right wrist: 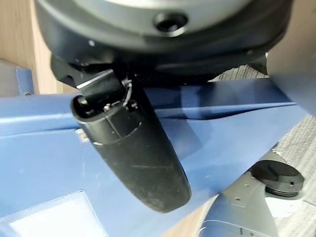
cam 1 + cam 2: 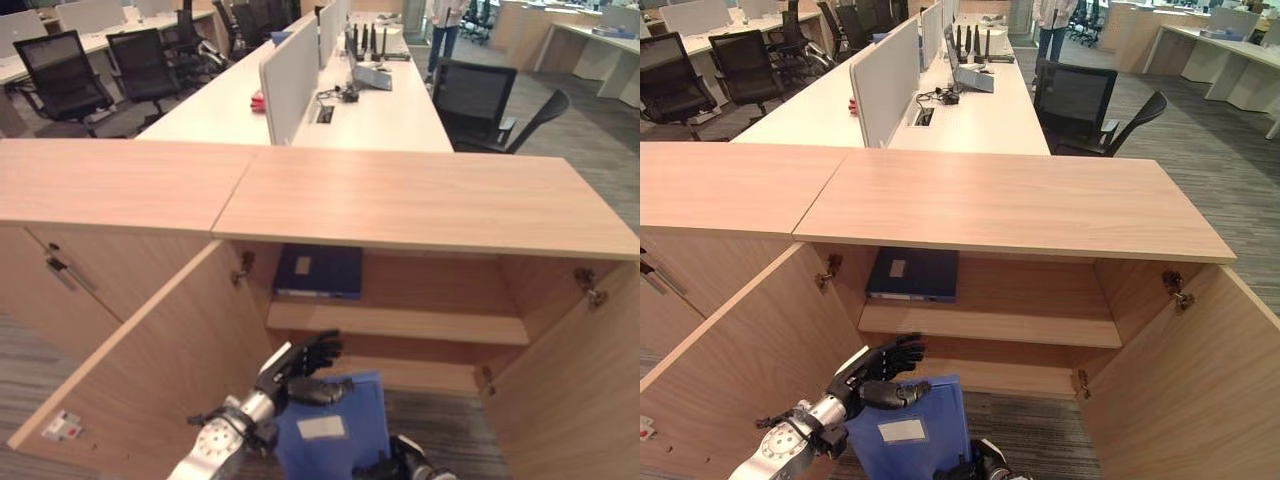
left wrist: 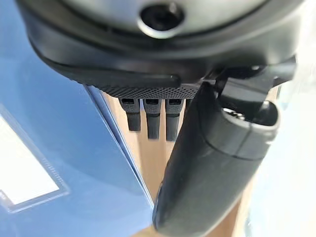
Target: Put the empty folder in the office cabinet
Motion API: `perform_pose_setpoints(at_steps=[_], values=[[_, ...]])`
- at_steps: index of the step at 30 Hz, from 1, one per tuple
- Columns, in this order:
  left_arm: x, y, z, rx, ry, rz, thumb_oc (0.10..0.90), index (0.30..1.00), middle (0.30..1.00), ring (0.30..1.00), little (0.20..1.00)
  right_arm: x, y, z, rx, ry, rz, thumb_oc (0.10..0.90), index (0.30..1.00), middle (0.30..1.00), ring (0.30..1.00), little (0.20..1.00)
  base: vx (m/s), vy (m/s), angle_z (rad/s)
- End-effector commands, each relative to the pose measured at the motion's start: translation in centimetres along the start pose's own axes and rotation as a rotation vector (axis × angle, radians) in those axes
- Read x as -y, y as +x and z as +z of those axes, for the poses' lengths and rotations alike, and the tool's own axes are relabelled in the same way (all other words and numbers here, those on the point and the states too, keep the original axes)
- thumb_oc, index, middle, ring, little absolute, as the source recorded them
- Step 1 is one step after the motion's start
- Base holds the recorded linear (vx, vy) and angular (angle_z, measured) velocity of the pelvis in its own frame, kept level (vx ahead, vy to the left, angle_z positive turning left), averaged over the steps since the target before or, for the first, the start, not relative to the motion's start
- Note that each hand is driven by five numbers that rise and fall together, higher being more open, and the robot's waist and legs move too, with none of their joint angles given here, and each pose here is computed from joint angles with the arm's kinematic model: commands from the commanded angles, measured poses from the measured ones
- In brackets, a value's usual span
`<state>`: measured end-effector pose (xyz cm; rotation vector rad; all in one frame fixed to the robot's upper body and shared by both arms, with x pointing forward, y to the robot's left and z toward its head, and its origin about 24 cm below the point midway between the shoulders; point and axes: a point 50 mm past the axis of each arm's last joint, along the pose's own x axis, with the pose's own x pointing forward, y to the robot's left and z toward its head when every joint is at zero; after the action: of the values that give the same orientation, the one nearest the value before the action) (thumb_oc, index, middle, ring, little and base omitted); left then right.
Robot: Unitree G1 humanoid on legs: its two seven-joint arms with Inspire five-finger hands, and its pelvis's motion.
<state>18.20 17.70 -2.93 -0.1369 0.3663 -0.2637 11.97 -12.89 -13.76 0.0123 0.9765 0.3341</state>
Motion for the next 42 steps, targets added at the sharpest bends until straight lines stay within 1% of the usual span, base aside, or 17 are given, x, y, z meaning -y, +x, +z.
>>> perform_pose_setpoints(at_steps=[1,5,6,8,9,10,11,14,22,23,27,32,33,35,37,38,42], values=[[-4.0,-3.5,-3.9,-0.185,0.021,0.19,0.8,0.9,0.9,0.9,0.9,6.9,-1.7,4.7,0.226,0.07,-0.23,0.4,0.3,0.3,0.3,0.3,0.01,-0.029,0.22],[-5.6,-5.9,-7.8,-0.335,-0.072,0.366,0.8,0.9,0.9,0.9,0.9,9.3,-2.8,5.4,0.275,0.138,-0.337,0.4,0.3,0.3,0.3,0.3,0.0,-0.039,0.12],[-5.6,-5.9,-7.8,-0.334,-0.073,0.365,0.8,0.9,0.9,0.9,0.9,9.4,-2.8,5.4,0.275,0.138,-0.338,0.4,0.3,0.3,0.3,0.3,0.0,-0.038,0.12],[-5.8,-6.8,-9.7,-0.399,-0.15,0.434,0.8,0.9,0.9,0.9,0.9,10.2,-3.2,6.4,0.332,0.202,-0.378,0.4,0.3,0.3,0.3,0.3,0.0,-0.062,0.22],[-5.8,-7.7,-11.6,-0.473,-0.224,0.5,0.8,0.9,0.9,0.9,0.9,11.0,-3.6,8.2,0.429,0.314,-0.412,0.4,0.3,0.3,0.3,0.3,0.02,-0.109,0.18],[-5.6,-8.3,-12.6,-0.519,-0.248,0.529,0.8,0.9,0.9,0.9,0.9,11.5,-4.0,9.7,0.518,0.425,-0.435,0.4,0.3,0.3,0.3,0.3,0.01,-0.131,0.08],[-5.6,-8.4,-13.1,-0.539,-0.276,0.566,0.8,0.9,0.9,0.9,0.9,11.9,-4.5,11.2,0.604,0.484,-0.445,0.4,0.3,0.3,0.3,0.3,-0.03,-0.101,0.05],[-5.5,-7.6,-13.5,-0.545,-0.322,0.604,0.8,0.9,0.9,0.9,0.9,12.6,-5.9,14.8,0.766,0.524,-0.445,0.4,0.3,0.3,0.3,0.3,-0.15,-0.053,0.29],[-5.6,-8.1,-14.1,-0.569,-0.337,0.645,0.8,0.9,0.9,0.9,0.9,13.9,-6.8,15.6,0.807,0.536,-0.501,0.4,0.3,0.3,0.3,0.3,0.02,0.054,0.05],[-5.4,-8.8,-14.9,-0.62,-0.327,0.646,0.8,0.9,0.9,0.9,0.9,13.9,-6.6,15.0,0.79,0.553,-0.507,0.4,0.3,0.3,0.3,0.3,0.08,0.093,-0.13],[-5.1,-9.7,-15.9,-0.688,-0.316,0.642,0.8,0.9,0.9,0.9,0.9,13.8,-6.3,14.3,0.775,0.585,-0.501,0.4,0.3,0.3,0.3,0.3,0.08,0.089,-0.22],[-3.5,-12.5,-19.0,-0.943,-0.252,0.613,0.8,0.9,0.9,0.9,0.9,12.8,-5.6,15.1,0.868,0.84,-0.393,0.4,0.3,0.3,0.3,0.3,0.09,0.147,-0.16],[-3.5,-12.4,-19.0,-0.942,-0.251,0.613,0.8,0.9,0.9,0.9,0.9,12.8,-5.6,15.1,0.869,0.84,-0.393,0.4,0.3,0.3,0.3,0.3,0.08,0.155,-0.14],[-2.6,-14.0,-20.1,-1.053,-0.228,0.605,0.8,0.9,0.9,0.9,0.9,12.6,-6.1,17.3,0.995,0.979,-0.323,0.4,0.3,0.3,0.3,0.3,0.08,0.179,-0.08],[-2.4,-14.2,-20.3,-1.072,-0.221,0.601,0.8,0.9,0.9,0.9,0.9,12.6,-6.3,18.0,1.036,1.017,-0.309,0.4,0.3,0.3,0.3,0.3,0.03,0.125,-0.12],[-2.1,-14.6,-20.5,-1.105,-0.199,0.588,0.8,0.9,0.9,0.9,0.9,12.8,-7.0,19.8,1.134,1.111,-0.272,0.4,0.3,0.3,0.3,0.3,0.02,0.158,-0.14],[-2.2,-15.0,-20.6,-1.14,-0.134,0.565,0.8,0.9,0.9,0.9,0.9,13.2,-8.9,22.6,1.309,1.234,-0.2,0.4,0.3,0.3,0.3,0.3,0.01,0.144,-0.06]])
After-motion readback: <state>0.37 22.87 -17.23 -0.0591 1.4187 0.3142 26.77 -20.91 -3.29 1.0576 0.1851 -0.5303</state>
